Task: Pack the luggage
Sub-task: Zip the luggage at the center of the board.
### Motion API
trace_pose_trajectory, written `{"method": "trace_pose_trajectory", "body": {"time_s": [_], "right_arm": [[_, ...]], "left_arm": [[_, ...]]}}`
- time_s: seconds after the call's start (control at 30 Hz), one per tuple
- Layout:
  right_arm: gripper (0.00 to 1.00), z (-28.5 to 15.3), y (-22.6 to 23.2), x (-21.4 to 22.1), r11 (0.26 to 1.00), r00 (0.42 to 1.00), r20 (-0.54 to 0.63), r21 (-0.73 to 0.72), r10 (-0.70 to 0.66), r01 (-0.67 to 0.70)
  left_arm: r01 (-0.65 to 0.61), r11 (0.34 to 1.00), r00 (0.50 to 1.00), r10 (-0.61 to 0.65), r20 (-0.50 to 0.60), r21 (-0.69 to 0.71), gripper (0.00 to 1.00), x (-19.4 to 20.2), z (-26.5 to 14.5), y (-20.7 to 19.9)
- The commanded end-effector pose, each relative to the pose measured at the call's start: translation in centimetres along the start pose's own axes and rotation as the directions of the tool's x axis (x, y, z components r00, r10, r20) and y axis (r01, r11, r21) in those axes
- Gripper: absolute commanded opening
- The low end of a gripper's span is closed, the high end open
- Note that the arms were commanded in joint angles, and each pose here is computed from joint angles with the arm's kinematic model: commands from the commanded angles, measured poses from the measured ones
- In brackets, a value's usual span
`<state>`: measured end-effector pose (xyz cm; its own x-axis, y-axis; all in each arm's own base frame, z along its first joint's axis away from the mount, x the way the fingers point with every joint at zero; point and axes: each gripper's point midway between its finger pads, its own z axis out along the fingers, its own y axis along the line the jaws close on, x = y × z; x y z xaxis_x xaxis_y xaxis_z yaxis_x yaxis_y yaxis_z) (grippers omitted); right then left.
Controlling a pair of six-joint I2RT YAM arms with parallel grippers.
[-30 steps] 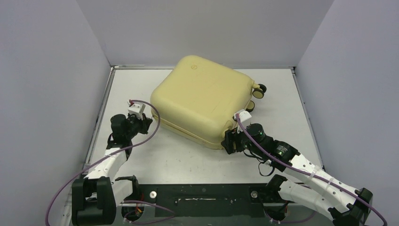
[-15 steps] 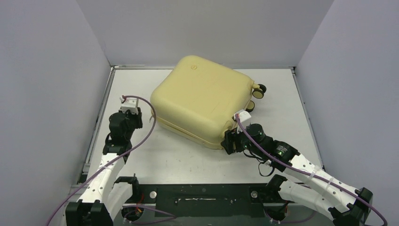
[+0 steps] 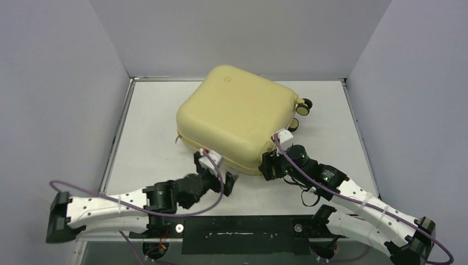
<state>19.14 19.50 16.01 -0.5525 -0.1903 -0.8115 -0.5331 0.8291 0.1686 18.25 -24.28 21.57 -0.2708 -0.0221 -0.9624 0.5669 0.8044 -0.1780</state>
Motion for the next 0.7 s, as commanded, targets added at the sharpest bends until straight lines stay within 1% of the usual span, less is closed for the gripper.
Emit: {"method": "trace_pose_trajectory", "body": {"time_s": [0.0, 0.03, 0.07, 0.13, 0.27, 0.4, 0.57, 0.67], "right_arm": [[0.0, 0.4, 1.2, -3.5, 0.999, 0.992, 0.119, -0.026, 0.042, -0.039], [0.0, 0.6, 1.4, -3.4, 0.999, 0.992, 0.118, -0.035, 0.046, -0.042], [0.0, 0.8, 1.7, -3.3, 0.998, 0.992, 0.115, -0.045, 0.049, -0.044], [0.0, 1.3, 2.5, -2.9, 0.997, 0.993, 0.104, -0.063, 0.055, -0.049], [0.0, 2.5, 4.5, -1.9, 0.996, 0.996, 0.082, -0.085, 0.042, -0.035], [0.0, 3.6, 6.2, -1.8, 0.994, 0.995, 0.087, -0.102, 0.038, -0.029], [0.0, 5.7, 8.1, -3.1, 0.99, 0.993, 0.108, -0.137, 0.056, -0.041], [0.0, 7.1, 8.2, -4.6, 0.993, 0.992, 0.115, -0.11, 0.053, -0.041]], "left_arm": [[-0.084, 0.981, 0.995, 0.093, 0.044, -0.177, 0.97, 2.9, -0.6, -3.2], [-0.106, 0.974, 0.992, 0.117, 0.043, -0.198, 0.97, 3.5, -0.5, -3.7], [-0.101, 0.97, 0.993, 0.112, 0.038, -0.221, 0.97, 4.1, -0.3, -3.7], [-0.03, 0.964, 0.998, 0.044, 0.048, -0.265, 0.97, 4.9, 0.0, -3.3], [0.108, 0.959, 0.991, -0.085, 0.099, -0.26, 0.97, 5.8, -0.6, -2.1], [0.256, 0.928, 0.959, -0.209, 0.191, -0.272, 0.97, 4.7, -2.3, 0.6], [0.326, 0.898, 0.93, -0.248, 0.273, -0.295, 0.97, 2.8, -4.1, 4.0], [0.358, 0.875, 0.916, -0.26, 0.307, -0.326, 0.97, 1.6, -4.7, 5.7]]}}
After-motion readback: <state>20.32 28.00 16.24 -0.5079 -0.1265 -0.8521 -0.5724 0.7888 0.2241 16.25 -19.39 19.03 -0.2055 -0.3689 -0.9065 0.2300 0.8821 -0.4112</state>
